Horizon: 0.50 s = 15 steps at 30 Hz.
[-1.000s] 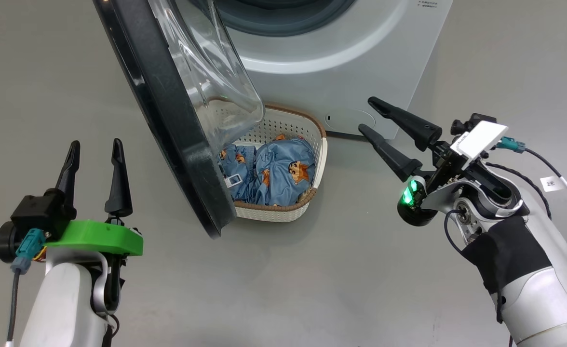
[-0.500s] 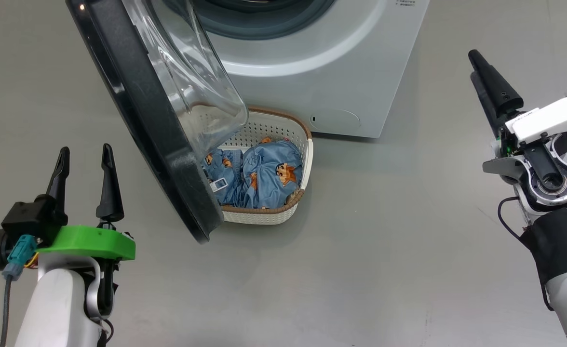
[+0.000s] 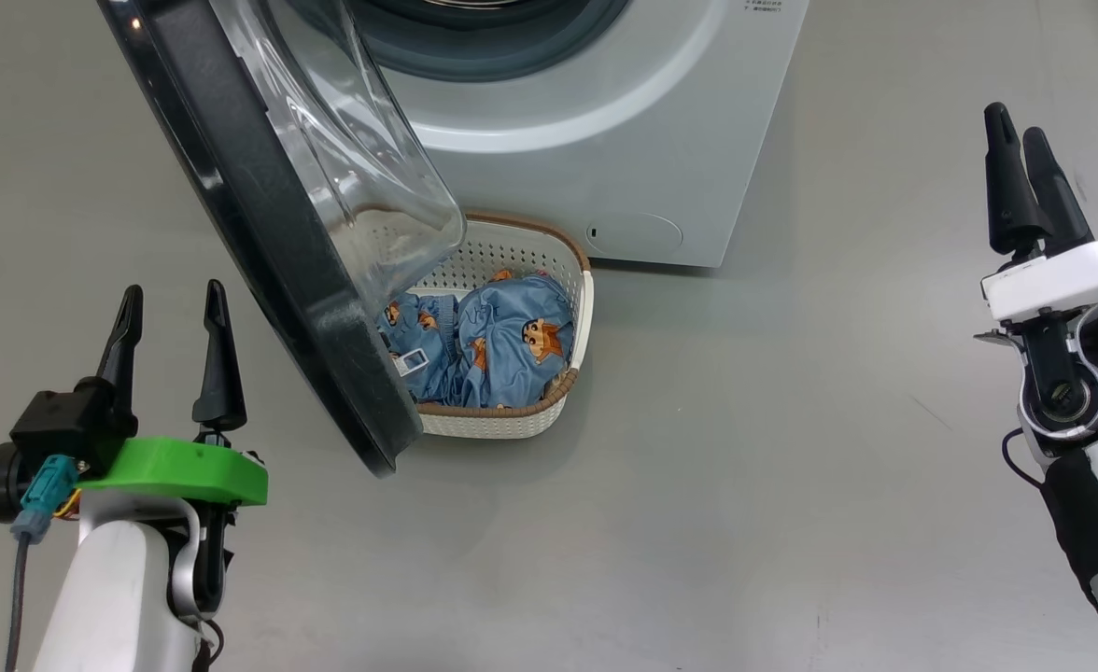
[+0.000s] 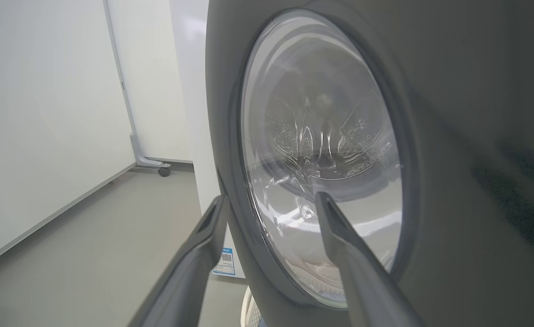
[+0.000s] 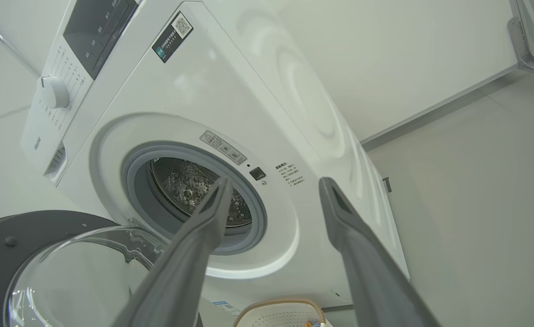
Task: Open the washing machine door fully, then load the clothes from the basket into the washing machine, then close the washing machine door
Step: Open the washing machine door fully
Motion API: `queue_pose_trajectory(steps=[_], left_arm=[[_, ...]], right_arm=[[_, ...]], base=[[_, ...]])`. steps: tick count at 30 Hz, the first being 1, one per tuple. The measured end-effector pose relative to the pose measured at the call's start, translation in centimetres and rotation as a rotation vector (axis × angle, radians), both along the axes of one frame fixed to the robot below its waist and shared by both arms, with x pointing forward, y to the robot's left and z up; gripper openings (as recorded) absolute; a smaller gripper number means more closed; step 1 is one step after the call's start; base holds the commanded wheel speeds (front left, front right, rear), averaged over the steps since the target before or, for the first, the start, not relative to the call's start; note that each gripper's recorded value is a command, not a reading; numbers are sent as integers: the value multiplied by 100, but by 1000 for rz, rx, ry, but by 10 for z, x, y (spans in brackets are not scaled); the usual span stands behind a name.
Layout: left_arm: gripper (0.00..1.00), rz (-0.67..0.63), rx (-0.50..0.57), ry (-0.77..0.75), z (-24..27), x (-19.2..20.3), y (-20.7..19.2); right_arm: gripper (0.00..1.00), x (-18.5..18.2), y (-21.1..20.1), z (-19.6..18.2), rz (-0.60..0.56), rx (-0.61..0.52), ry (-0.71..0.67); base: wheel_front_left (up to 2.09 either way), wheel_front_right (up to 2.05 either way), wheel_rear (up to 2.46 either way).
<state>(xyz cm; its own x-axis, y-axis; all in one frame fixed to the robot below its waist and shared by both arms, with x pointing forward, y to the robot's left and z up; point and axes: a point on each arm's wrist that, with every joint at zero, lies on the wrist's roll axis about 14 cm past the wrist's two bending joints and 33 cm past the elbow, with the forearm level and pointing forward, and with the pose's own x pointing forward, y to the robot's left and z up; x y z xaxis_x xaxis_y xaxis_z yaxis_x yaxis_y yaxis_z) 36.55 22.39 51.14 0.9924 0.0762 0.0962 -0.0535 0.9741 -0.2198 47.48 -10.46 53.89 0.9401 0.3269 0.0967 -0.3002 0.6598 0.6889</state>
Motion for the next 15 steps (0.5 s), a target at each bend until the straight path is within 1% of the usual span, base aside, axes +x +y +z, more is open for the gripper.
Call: queue_pose_trajectory(steps=[3, 6, 10, 15], left_arm=[[100, 1, 0, -3, 1, 0, 0], [100, 1, 0, -7, 2, 0, 1], [100, 0, -1, -11, 3, 0, 0], [100, -2, -1, -1, 0, -3, -1]], right_arm=[[100, -5, -2, -5, -12, -72, -33], [100, -11, -1, -13, 3, -144, -37], [100, -15, -9, -19, -9, -193, -36], [100, -23, -11, -27, 5, -288, -49]], base=[[0, 0, 0], [0, 0, 0], [0, 0, 0], [0, 0, 0]])
